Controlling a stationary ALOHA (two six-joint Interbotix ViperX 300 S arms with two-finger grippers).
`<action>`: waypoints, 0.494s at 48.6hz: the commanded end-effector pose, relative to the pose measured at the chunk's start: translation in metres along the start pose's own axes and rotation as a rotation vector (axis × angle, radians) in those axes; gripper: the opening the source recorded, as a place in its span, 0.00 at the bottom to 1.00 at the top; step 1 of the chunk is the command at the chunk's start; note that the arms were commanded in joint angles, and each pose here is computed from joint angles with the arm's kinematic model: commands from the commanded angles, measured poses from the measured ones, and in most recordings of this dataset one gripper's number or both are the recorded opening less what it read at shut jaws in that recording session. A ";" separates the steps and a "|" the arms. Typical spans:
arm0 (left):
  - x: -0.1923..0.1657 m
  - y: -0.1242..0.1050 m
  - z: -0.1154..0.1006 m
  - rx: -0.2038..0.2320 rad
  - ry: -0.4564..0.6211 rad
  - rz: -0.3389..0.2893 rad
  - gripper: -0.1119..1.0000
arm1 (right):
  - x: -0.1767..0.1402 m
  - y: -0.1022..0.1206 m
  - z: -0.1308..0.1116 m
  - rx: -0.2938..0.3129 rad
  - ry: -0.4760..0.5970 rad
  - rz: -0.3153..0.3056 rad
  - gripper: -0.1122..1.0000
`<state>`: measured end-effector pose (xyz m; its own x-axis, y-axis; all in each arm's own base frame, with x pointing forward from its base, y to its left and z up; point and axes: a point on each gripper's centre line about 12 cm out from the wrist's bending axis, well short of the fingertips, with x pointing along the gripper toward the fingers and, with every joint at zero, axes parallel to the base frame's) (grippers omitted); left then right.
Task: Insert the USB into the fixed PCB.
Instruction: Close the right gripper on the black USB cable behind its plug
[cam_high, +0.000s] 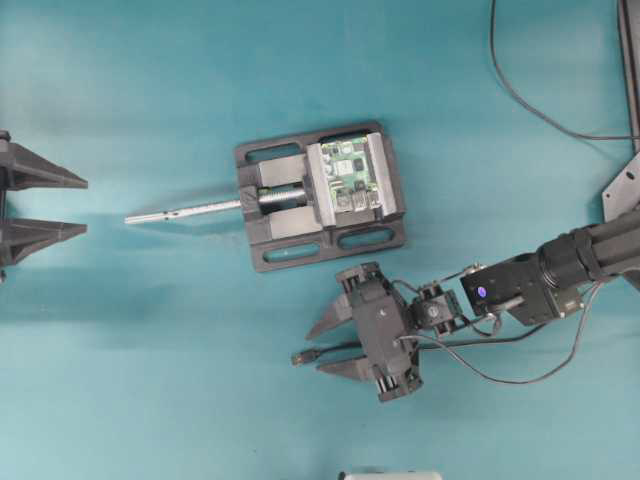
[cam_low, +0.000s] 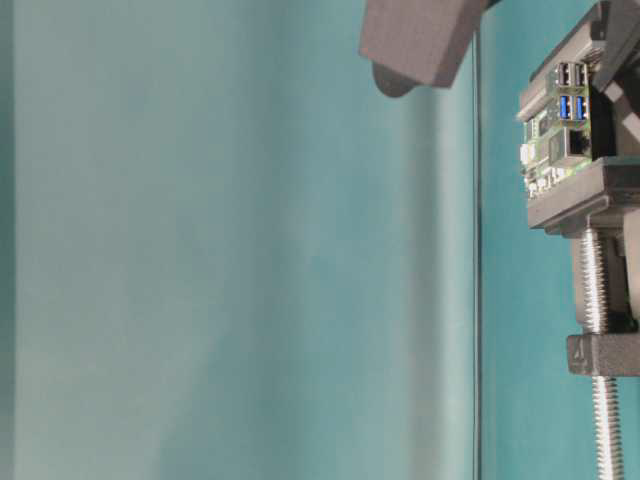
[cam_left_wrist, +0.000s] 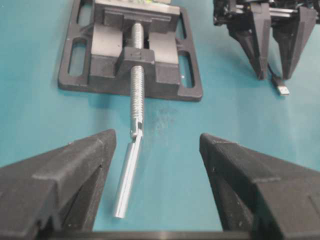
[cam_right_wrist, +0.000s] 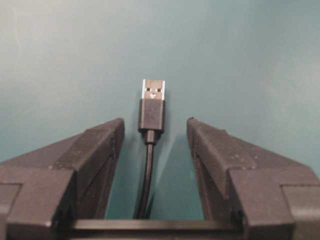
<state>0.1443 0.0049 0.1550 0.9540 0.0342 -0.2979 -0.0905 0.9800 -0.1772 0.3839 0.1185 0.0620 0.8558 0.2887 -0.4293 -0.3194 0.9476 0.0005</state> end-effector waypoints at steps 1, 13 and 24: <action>0.001 0.000 0.004 0.005 -0.010 0.001 0.87 | 0.001 -0.002 0.009 0.006 -0.022 -0.009 0.61; 0.001 0.000 0.002 0.006 -0.002 0.001 0.87 | 0.002 0.000 0.007 0.004 -0.014 -0.003 0.57; 0.000 0.000 0.001 0.003 -0.002 0.001 0.87 | 0.002 0.004 0.003 0.000 0.017 0.004 0.41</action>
<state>0.1430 0.0048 0.1517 0.9507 0.0339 -0.3082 -0.0926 0.9797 -0.1780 0.3821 0.1199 0.0579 0.8420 0.2851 -0.4581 -0.3193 0.9476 0.0028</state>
